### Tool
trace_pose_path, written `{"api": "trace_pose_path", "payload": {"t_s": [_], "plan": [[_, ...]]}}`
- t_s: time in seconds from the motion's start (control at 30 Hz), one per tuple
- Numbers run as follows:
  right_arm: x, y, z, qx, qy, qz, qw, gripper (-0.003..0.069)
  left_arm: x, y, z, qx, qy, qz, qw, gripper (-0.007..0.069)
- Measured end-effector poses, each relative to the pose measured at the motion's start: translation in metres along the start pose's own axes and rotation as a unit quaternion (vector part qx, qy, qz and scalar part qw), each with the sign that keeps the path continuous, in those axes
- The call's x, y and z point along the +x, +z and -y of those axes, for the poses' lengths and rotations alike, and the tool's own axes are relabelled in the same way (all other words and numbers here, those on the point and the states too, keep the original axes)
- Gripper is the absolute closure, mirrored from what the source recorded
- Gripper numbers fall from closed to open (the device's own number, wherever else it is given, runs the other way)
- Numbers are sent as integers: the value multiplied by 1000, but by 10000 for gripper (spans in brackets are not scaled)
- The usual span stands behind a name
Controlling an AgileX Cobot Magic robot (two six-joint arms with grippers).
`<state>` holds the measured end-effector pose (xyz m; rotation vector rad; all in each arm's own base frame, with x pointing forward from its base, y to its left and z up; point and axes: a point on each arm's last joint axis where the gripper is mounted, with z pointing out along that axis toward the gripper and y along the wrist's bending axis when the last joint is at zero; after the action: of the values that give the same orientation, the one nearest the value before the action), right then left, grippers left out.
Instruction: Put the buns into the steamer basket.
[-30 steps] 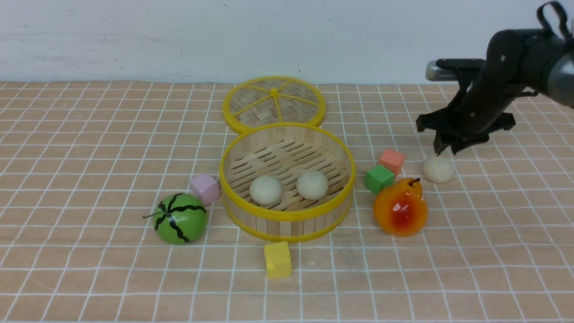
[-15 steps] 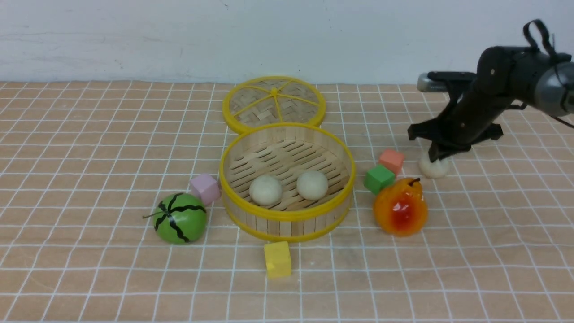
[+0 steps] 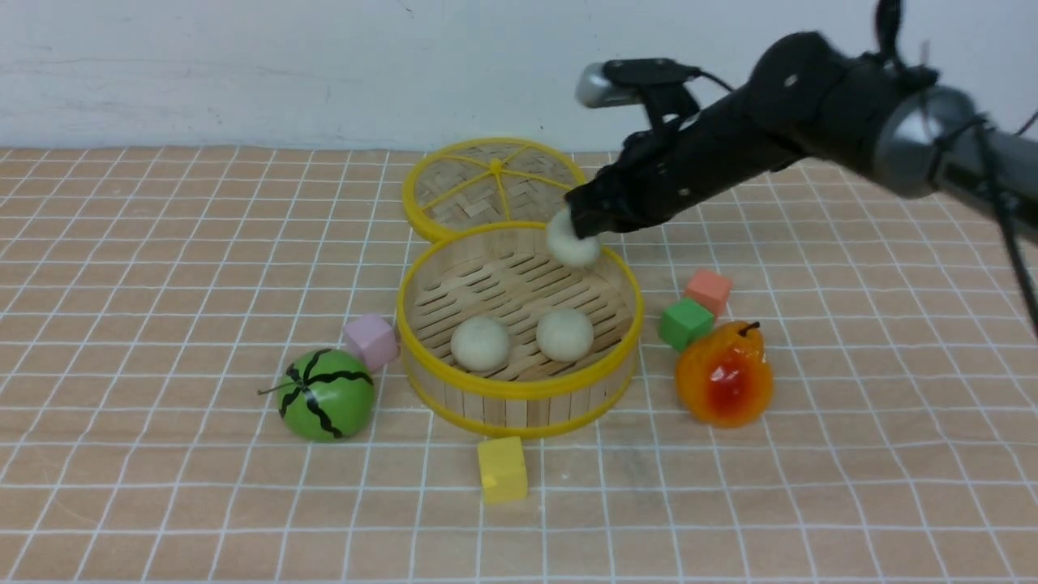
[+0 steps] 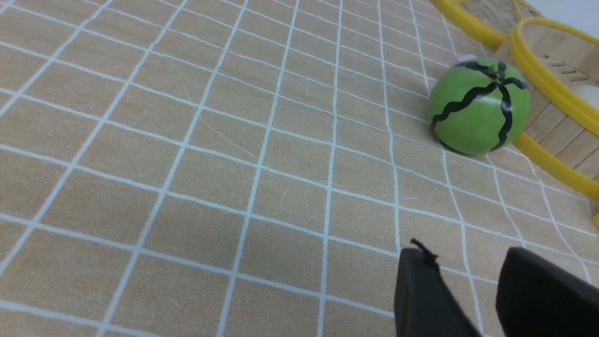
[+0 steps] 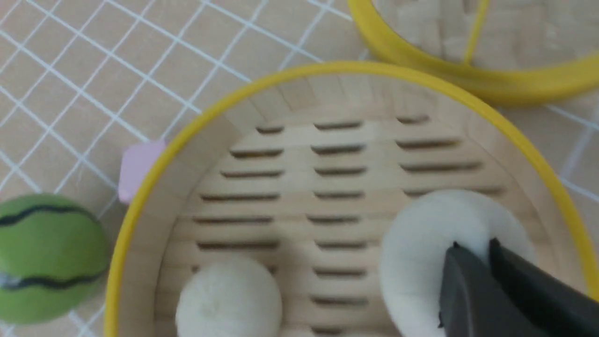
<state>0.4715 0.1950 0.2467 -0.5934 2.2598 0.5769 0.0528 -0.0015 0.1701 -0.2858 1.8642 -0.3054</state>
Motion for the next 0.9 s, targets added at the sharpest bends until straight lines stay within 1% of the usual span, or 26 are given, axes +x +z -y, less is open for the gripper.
{"api": "trace_pose_path", "payload": {"t_s": [0.17, 0.3, 0.5, 0.53, 0.6, 0.63, 0.7, 0.8, 0.9], "plan": [[16, 39, 3, 21, -2, 13, 1000, 621, 0, 0, 0, 0, 0, 0, 1000, 386], [25, 52, 9, 29, 2, 11, 1000, 545, 0, 0, 0, 0, 0, 0, 1000, 386], [19, 38, 2, 16, -7, -7, 1000, 285, 0, 0, 0, 0, 0, 0, 1000, 386], [17, 29, 0, 10, -10, -15, 1000, 229, 0, 0, 0, 0, 0, 0, 1000, 386], [12, 19, -2, 6, -13, -22, 1000, 194, 0, 0, 0, 0, 0, 0, 1000, 386], [4, -1, -2, 4, -7, -29, 1000, 155, 0, 0, 0, 0, 0, 0, 1000, 386], [-6, -34, 0, 12, 5, -39, 999, 116, 0, 0, 0, 0, 0, 0, 1000, 386], [-18, -86, 6, 38, 25, -51, 998, 102, 0, 0, 0, 0, 0, 0, 1000, 386], [-26, -161, 17, 97, 47, -53, 993, 104, 0, 0, 0, 0, 0, 0, 1000, 386]]}}
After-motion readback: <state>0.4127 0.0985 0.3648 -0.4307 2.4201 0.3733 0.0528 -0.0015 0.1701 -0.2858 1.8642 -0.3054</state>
